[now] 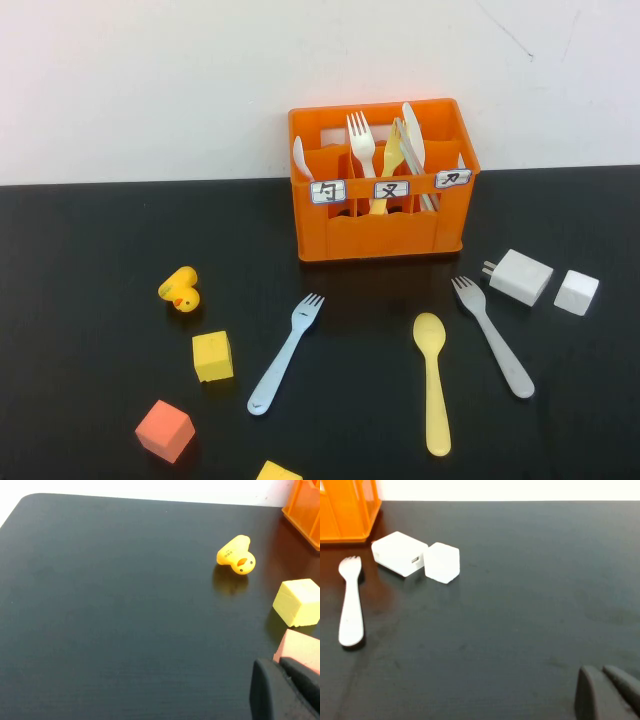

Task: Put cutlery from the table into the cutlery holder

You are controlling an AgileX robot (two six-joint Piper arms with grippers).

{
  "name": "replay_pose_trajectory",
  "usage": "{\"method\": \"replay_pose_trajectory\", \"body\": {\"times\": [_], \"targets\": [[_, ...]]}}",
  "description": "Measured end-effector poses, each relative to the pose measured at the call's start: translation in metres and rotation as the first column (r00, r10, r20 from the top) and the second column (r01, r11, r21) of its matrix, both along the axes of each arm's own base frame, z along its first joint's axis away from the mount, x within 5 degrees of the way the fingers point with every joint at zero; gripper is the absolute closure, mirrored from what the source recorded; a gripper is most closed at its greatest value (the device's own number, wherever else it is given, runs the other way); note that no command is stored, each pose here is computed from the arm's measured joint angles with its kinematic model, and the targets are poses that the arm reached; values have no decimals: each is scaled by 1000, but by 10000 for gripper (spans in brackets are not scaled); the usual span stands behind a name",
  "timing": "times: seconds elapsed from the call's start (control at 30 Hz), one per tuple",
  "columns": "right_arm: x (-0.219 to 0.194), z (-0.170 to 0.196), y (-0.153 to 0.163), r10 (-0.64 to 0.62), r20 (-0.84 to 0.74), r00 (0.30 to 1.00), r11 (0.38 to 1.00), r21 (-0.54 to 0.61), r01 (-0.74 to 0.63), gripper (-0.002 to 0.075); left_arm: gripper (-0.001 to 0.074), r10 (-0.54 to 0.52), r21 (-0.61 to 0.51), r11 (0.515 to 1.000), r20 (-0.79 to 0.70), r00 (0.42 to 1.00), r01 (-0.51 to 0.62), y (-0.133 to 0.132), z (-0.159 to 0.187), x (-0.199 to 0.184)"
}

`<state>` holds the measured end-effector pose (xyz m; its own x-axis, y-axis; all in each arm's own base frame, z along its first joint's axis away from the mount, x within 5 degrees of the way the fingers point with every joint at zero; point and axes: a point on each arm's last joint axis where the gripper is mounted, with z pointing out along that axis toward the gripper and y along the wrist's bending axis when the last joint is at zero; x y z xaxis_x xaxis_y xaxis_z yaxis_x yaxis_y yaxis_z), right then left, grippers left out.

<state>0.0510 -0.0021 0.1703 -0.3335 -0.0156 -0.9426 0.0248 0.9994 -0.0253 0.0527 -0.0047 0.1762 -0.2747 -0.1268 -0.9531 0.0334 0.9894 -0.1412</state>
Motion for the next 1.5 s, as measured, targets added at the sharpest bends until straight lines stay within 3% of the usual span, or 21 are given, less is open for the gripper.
{"method": "replay_pose_trajectory", "body": {"times": [0.47, 0.7, 1.27, 1.5], "targets": [[0, 0, 0, 0, 0, 1000, 1000, 0, 0, 728, 736, 0, 0, 1000, 0, 1000, 0, 0, 0, 0], [0, 0, -3, -2, -2, 1000, 996, -87, 2, 728, 736, 0, 0, 1000, 0, 1000, 0, 0, 0, 0], [0, 0, -3, -1, -3, 1000, 995, -101, 1, 728, 736, -1, 8, 1000, 1, 1000, 1, 0, 0, 0], [1, 2, -4, 1, 23, 1000, 993, -118, 2, 728, 736, 7, -34, 999, 109, 994, -3, 0, 9, 2]]}}
